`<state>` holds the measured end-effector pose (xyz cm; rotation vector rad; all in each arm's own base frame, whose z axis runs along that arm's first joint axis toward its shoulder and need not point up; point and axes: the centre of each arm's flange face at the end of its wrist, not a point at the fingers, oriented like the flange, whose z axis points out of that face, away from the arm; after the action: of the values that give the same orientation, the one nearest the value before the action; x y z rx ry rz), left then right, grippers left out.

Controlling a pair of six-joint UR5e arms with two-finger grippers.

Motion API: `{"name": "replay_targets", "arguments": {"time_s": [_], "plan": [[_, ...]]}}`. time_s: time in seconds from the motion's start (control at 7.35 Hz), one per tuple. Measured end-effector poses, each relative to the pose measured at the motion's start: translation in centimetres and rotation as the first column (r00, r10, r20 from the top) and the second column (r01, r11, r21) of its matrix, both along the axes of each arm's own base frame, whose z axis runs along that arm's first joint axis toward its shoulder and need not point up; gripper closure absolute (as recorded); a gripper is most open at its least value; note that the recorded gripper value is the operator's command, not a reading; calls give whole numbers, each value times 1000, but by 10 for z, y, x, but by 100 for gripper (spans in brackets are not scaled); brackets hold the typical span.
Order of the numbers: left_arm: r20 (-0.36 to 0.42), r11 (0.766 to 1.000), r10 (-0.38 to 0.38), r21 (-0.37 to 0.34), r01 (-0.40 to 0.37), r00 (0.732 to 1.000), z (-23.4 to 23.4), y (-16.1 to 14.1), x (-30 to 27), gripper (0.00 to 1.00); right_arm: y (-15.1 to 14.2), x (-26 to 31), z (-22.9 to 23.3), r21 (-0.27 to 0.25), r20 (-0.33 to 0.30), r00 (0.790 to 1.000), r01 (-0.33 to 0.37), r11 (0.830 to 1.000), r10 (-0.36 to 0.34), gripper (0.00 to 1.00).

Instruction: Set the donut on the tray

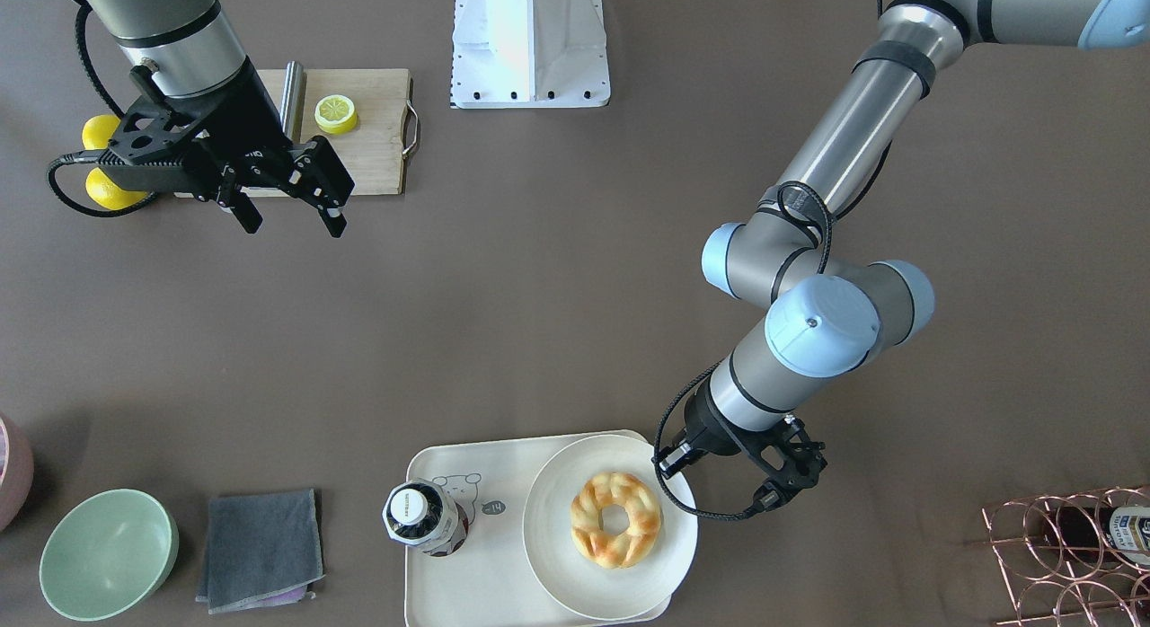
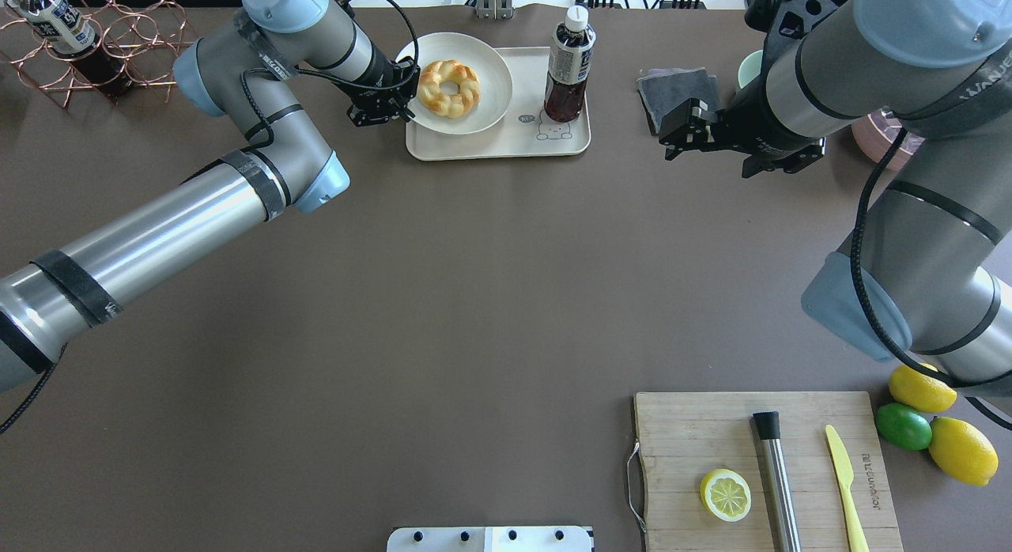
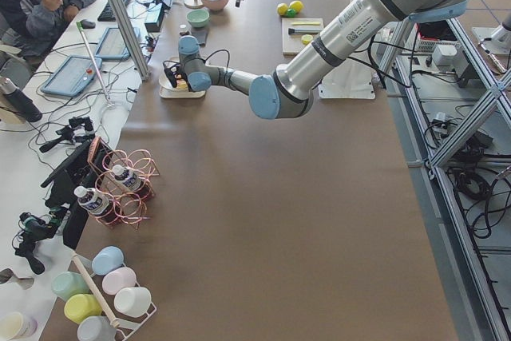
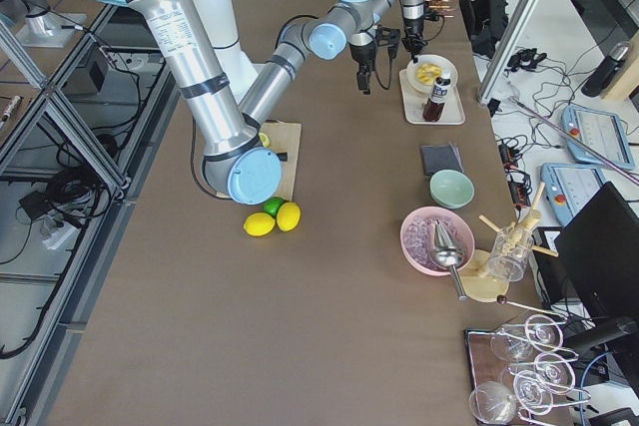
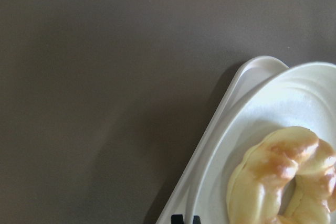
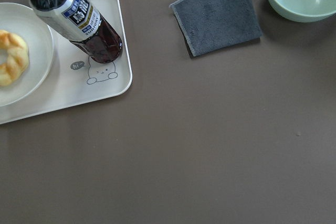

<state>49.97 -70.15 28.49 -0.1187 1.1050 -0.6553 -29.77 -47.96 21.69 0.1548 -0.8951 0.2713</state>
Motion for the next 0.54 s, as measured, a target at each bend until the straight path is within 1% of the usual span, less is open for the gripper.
{"name": "replay_targets", "arguments": {"time_s": [0.27, 0.41, 0.54], "plan": [[-23, 999, -42, -16, 41, 999, -4, 5, 16, 100, 0, 12, 26, 17, -42, 999, 25, 1000, -25, 0], [-29, 998, -54, -17, 53, 998, -2, 6, 20, 100, 0, 15, 33, 19, -53, 998, 30, 999, -29, 0], [-31, 998, -60, -15, 60, 998, 1, 6, 23, 97, 1, 17, 35, 19, -56, 998, 32, 999, -31, 0]]}}
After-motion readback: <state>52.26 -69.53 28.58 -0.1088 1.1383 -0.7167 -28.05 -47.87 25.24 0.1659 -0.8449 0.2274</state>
